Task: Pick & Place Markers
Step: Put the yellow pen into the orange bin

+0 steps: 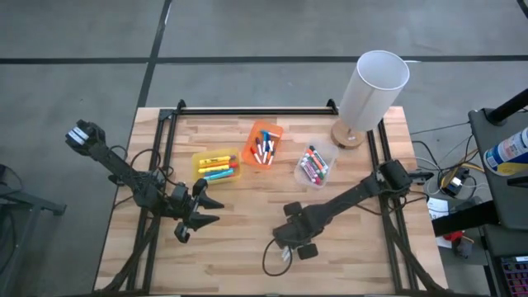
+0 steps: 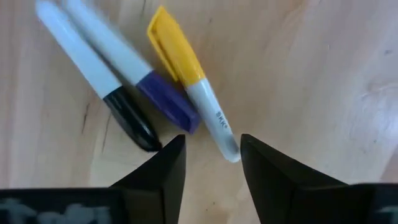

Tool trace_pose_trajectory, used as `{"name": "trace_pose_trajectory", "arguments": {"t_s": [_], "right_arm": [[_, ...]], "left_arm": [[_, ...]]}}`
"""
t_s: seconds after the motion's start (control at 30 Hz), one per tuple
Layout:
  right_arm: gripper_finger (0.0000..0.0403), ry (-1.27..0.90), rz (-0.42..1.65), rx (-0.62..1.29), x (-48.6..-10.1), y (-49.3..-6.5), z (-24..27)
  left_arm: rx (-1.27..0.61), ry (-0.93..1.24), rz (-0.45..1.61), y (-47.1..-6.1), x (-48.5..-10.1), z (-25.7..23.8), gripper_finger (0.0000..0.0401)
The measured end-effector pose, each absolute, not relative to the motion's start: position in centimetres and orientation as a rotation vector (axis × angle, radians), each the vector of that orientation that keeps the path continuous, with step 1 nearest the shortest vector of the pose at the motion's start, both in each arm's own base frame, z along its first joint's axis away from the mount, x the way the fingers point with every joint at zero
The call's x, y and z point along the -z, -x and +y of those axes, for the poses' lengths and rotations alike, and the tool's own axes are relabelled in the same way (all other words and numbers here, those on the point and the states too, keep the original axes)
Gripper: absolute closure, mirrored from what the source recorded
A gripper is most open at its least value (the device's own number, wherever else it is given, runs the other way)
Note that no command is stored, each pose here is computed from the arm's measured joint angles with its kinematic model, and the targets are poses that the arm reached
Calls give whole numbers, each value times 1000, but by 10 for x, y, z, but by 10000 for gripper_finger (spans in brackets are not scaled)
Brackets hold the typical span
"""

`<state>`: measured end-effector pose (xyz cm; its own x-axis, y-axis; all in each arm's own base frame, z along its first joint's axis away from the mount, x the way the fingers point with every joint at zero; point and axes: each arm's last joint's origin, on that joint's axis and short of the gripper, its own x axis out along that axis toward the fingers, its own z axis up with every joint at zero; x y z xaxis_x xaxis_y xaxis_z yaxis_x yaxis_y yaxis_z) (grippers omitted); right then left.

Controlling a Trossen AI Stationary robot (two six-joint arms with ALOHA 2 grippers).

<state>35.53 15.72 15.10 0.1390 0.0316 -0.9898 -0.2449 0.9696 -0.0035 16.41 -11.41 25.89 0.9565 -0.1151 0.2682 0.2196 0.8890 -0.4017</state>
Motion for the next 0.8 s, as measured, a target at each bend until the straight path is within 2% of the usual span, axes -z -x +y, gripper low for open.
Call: {"name": "trace_pose_trajectory", "arguments": {"t_s": [0.33, 0.67, 0.8], "right_arm": [[302, 203, 1412, -220, -144, -354, 154], [376, 200, 1380, -177, -144, -361, 142], [383, 197, 1374, -161, -145, -365, 136]], "left_arm": [[175, 442, -242, -164, -259, -114, 222], [175, 442, -241, -164, -259, -114, 222], [175, 442, -241, -164, -259, -114, 222]]}}
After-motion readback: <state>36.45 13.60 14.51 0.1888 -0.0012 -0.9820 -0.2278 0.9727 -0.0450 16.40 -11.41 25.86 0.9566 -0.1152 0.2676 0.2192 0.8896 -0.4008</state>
